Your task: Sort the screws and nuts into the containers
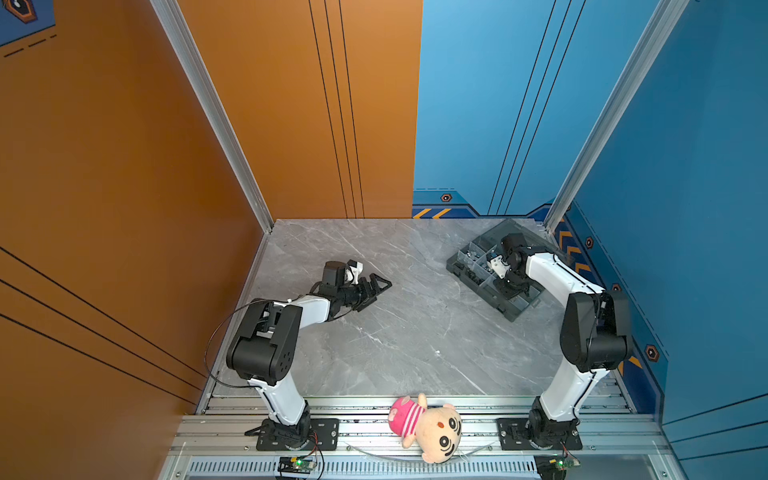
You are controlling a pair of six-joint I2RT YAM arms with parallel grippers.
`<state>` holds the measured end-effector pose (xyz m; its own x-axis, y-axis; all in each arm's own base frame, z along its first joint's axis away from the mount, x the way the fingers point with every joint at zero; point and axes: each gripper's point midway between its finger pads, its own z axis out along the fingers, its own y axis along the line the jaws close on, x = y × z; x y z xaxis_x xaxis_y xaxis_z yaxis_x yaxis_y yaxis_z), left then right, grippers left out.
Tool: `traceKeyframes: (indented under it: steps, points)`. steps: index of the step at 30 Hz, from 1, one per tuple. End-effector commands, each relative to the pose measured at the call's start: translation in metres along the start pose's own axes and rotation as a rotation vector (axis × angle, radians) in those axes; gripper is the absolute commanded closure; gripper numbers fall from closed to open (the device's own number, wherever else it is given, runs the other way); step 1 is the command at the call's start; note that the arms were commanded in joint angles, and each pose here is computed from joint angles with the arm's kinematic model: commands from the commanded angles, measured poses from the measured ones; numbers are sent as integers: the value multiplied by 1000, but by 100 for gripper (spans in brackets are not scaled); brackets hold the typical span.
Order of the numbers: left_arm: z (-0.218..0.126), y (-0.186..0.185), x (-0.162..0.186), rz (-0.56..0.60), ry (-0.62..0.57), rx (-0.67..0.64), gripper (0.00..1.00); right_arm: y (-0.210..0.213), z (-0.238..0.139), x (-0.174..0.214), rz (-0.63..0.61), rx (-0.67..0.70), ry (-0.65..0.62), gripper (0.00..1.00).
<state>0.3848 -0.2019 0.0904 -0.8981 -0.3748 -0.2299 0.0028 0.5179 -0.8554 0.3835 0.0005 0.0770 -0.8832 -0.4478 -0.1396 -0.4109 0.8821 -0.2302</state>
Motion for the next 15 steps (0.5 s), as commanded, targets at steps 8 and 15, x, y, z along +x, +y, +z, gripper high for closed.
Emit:
traceKeyframes:
  steps: [8, 15]
  points:
    - [-4, -7, 1, 18, -5, 19, 2, -1, 2, 10, -19, 22, 58, 78]
    - [-5, -7, 2, 18, -5, 19, 2, -3, 0, 8, 8, 18, 47, 71]
